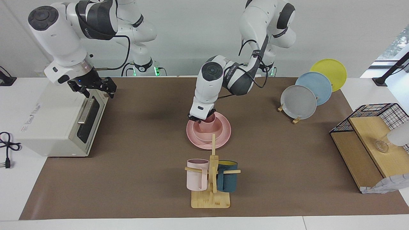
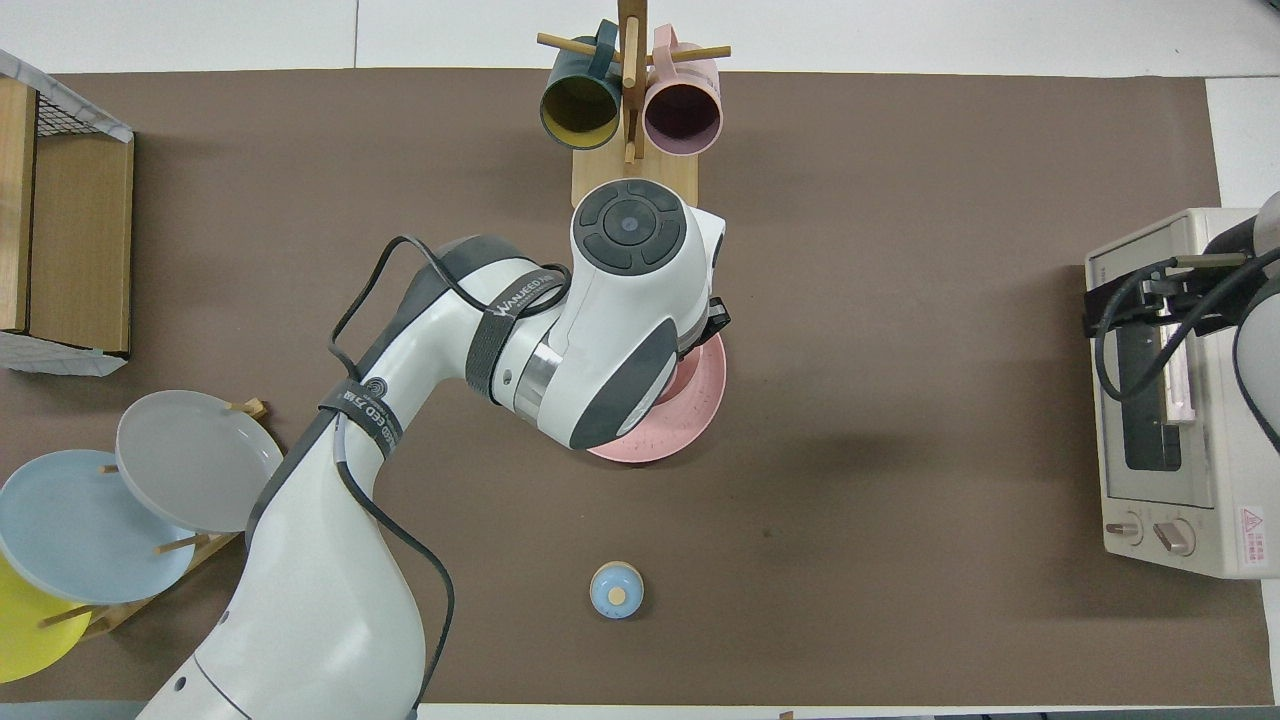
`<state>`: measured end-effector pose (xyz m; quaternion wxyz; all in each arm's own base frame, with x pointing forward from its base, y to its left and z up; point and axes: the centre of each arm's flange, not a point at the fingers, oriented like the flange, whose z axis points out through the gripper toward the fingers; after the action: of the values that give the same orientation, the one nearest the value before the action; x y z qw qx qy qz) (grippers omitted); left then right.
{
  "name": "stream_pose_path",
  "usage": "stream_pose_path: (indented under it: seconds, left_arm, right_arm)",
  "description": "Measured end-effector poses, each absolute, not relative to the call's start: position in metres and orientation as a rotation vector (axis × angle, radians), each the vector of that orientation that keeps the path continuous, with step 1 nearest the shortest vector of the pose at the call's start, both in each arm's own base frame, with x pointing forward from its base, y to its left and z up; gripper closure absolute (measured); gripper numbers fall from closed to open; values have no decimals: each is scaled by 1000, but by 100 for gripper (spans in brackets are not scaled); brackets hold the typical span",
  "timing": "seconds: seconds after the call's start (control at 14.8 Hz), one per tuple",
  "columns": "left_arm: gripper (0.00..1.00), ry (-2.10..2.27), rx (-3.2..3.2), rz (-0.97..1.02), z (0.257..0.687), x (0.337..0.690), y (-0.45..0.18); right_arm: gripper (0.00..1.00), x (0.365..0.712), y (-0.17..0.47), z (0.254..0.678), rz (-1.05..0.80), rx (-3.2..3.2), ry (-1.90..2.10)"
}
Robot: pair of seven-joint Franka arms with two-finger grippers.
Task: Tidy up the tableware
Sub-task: 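Lower the cup into the bowl, open the left gripper and withdraw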
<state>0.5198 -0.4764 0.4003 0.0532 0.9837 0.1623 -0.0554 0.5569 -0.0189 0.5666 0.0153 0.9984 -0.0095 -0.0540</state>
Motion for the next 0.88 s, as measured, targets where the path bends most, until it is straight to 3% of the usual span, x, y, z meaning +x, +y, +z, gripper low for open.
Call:
stream_pose_path:
  seconds: [0.47,0.61,0.88]
  left_arm:
    - [95,485,2995,-100,392,524,-474]
    - [80,489,2999,-90,392,526,-471]
    - [36,488,3019,-54,392,532,-465]
  right_arm:
    - [0,556,-28,564,-180,3106,-57]
    - [0,554,-36,570,-165,3108,-76]
    - [0,545,-46,589,-111,3116,-102]
